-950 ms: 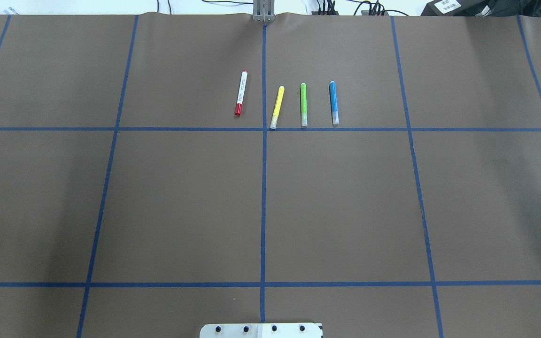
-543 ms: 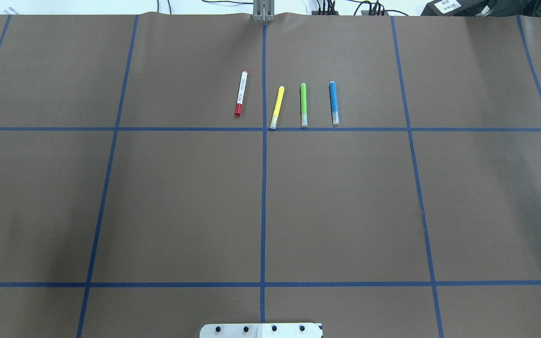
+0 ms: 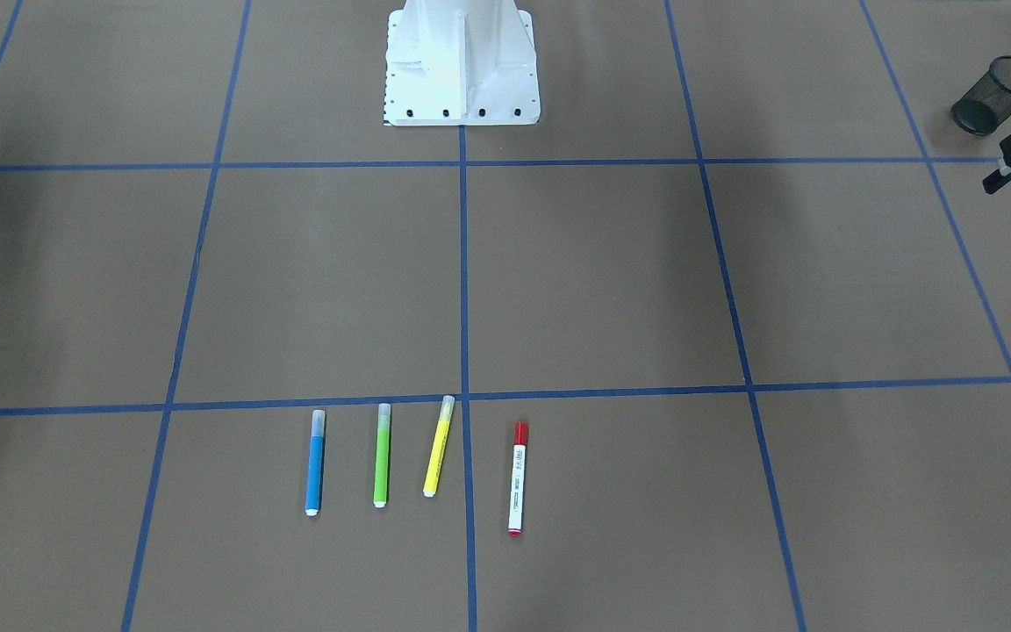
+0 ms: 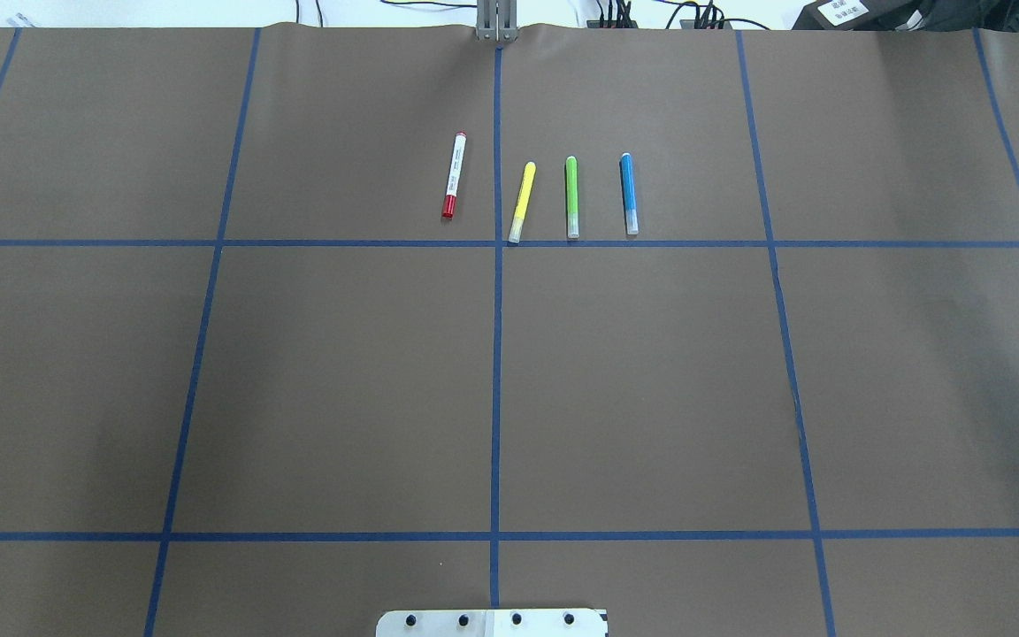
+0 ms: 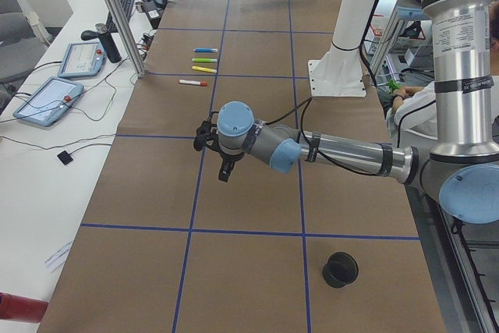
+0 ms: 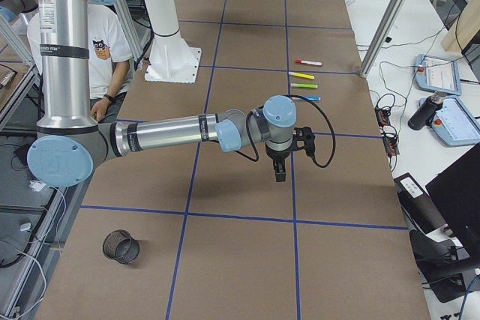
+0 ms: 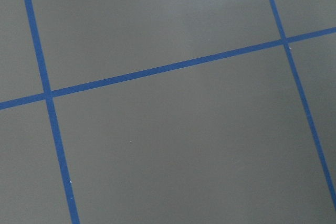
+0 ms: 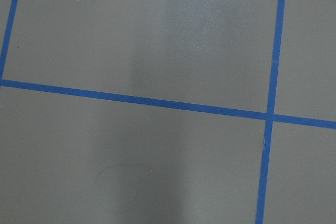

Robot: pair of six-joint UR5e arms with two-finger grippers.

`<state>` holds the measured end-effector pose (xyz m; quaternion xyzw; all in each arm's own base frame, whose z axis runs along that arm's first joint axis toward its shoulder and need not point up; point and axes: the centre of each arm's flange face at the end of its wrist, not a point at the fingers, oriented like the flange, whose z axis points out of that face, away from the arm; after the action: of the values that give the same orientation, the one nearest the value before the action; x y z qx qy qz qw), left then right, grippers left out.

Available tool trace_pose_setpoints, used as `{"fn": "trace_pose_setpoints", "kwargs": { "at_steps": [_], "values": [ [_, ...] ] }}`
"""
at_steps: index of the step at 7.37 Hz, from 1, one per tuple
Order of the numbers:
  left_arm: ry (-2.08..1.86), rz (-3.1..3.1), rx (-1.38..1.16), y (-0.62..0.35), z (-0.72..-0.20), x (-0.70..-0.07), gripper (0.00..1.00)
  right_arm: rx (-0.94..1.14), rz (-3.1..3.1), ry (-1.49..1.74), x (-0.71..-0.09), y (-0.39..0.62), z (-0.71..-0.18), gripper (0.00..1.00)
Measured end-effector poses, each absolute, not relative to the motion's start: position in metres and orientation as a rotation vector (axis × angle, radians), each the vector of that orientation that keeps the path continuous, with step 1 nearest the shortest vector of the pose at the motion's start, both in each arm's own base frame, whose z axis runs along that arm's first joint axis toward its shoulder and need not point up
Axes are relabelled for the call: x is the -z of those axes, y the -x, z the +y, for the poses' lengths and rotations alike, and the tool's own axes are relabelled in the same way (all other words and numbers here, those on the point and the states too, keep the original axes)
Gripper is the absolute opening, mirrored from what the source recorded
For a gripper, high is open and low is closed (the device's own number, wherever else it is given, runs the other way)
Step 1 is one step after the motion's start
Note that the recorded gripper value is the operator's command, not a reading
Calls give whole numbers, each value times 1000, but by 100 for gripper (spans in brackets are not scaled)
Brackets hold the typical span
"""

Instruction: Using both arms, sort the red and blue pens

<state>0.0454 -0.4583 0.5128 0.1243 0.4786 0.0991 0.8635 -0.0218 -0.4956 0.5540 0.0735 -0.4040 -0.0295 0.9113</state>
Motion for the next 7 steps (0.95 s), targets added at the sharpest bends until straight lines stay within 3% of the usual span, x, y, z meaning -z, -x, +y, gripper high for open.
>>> {"fn": "trace_pose_setpoints", "kwargs": {
  "at_steps": [7],
  "values": [
    [-130, 990, -247, -333, -568, -336, 100, 154, -863, -175, -510, 70, -489, 100]
  ]
}}
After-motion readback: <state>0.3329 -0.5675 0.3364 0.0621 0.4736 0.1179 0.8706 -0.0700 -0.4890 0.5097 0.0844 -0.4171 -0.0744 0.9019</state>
